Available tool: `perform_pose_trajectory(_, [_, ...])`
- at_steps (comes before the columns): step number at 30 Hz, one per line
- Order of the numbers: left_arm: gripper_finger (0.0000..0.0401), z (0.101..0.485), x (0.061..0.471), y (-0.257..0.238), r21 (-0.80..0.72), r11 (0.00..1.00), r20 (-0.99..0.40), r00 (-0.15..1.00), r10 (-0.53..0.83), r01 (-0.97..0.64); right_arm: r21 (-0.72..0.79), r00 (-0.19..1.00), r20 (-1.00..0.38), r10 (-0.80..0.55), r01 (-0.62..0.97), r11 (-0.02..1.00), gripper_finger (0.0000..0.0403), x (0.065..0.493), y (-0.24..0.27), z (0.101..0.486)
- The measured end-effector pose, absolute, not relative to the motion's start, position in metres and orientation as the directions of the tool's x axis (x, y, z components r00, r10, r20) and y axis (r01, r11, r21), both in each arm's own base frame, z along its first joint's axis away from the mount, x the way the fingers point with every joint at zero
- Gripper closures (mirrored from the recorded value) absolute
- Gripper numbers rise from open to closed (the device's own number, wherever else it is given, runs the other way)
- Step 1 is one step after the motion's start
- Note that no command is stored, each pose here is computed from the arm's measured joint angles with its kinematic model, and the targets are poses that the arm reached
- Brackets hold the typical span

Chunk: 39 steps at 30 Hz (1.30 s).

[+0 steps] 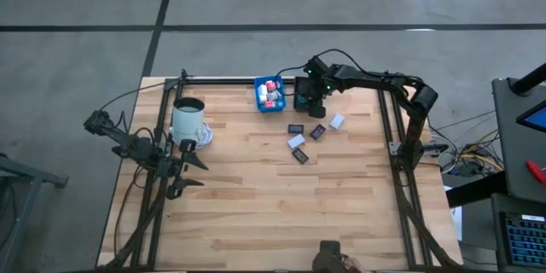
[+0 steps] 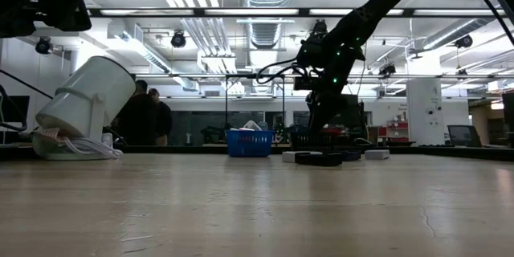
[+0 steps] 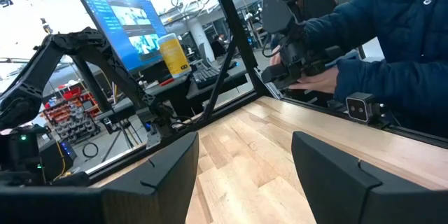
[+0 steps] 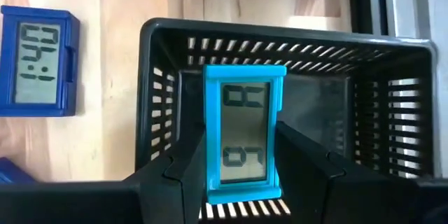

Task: Pick & Place Office items
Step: Put the light blue digital clock into the black basket

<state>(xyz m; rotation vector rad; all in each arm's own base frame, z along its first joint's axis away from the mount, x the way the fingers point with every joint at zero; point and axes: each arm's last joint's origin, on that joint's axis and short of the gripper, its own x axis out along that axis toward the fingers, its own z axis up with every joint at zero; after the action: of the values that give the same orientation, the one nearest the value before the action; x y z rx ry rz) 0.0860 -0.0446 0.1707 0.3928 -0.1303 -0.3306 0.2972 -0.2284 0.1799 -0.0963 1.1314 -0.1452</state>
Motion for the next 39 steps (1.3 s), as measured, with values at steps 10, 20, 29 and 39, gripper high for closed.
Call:
perform_pose_trajectory(10, [0.0167, 0.171, 0.086, -0.045, 0.396, 0.871, 0.061, 0.938, -0.34, 0.29, -0.117, 0.389, -0.909, -0.149, 0.106, 0.987, 0.0261, 0.288, -0.232, 0.176])
perform_pose_trajectory(20, [0.0167, 0.171, 0.086, -0.045, 0.396, 0.871, 0.062, 0.938, -0.34, 0.29, -0.087, 0.362, -0.925, -0.116, 0.096, 0.992, 0.0261, 0.29, -0.233, 0.159])
perform_pose_trajectory(29, [0.0167, 0.171, 0.086, -0.045, 0.396, 0.871, 0.061, 0.938, -0.34, 0.29, -0.058, 0.351, -0.932, -0.085, 0.087, 0.995, 0.0261, 0.299, -0.24, 0.144])
perform_pose_trajectory(39, [0.0167, 0.171, 0.086, -0.045, 0.396, 0.871, 0.061, 0.938, -0.34, 0.29, -0.071, 0.364, -0.927, -0.095, 0.078, 0.994, 0.0243, 0.3, -0.24, 0.151])
